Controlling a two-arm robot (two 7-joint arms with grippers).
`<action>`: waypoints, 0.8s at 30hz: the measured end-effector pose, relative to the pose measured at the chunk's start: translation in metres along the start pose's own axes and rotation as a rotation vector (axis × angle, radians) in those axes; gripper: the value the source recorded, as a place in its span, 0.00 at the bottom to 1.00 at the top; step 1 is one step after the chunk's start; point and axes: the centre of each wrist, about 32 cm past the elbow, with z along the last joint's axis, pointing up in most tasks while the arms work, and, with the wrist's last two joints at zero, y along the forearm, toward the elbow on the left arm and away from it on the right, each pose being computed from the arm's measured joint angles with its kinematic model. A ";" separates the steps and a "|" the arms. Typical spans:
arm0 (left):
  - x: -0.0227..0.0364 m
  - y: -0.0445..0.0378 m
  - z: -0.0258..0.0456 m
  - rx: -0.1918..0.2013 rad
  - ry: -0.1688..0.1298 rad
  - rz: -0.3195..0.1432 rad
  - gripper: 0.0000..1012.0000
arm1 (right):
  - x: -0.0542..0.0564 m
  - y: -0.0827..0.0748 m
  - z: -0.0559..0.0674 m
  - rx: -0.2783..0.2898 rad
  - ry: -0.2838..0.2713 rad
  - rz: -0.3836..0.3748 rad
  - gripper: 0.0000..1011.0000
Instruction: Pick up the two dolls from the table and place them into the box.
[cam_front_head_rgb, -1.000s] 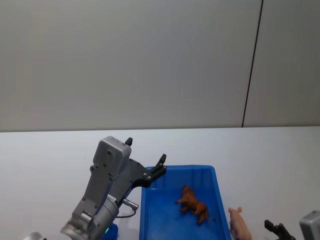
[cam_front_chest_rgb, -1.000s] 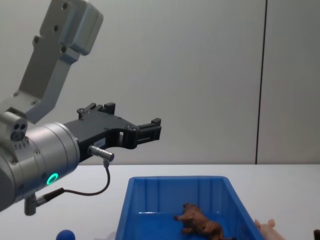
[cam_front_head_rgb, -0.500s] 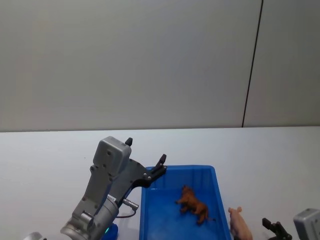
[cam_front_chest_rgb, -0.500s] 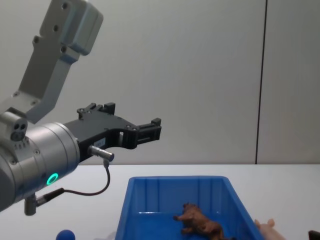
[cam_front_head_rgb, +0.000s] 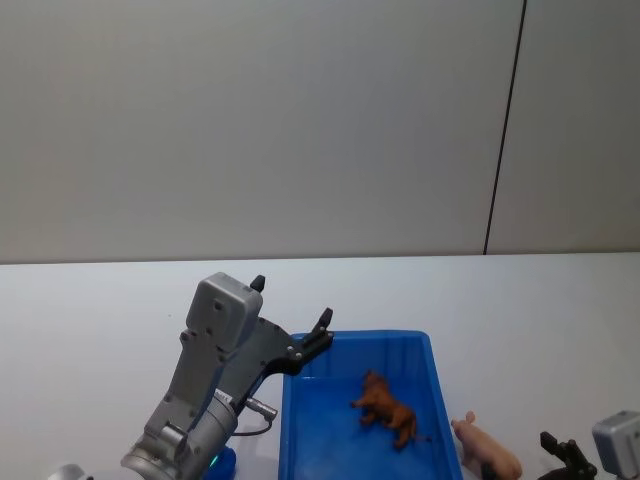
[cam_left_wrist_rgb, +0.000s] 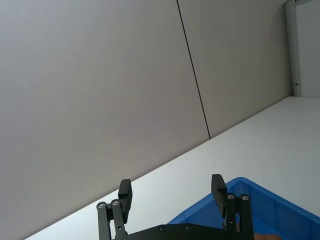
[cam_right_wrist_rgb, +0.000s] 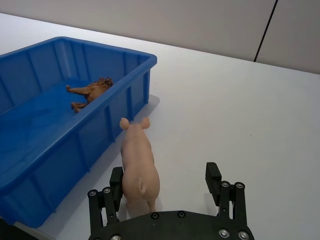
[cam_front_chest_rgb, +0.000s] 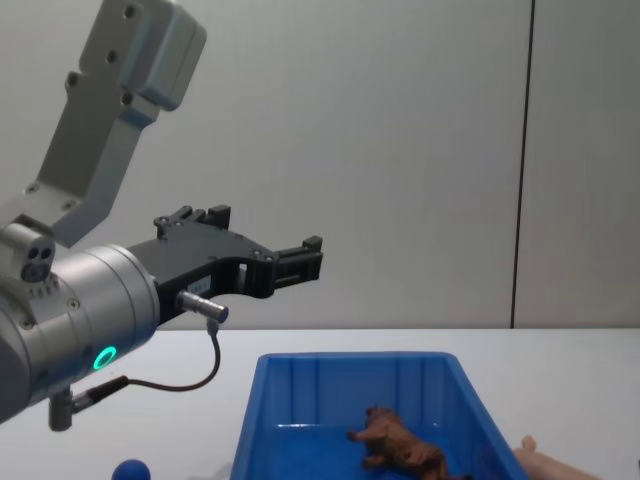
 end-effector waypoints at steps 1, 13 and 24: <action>0.0000 0.0000 0.0000 0.000 0.000 0.000 0.99 | 0.000 0.000 0.000 -0.001 0.000 -0.002 0.99; 0.0000 0.0000 0.0000 0.000 0.000 0.000 0.99 | 0.001 0.007 0.001 0.000 0.014 0.018 0.80; 0.0000 0.0000 0.0000 0.000 0.000 0.000 0.99 | 0.002 0.012 0.000 0.003 0.040 0.054 0.48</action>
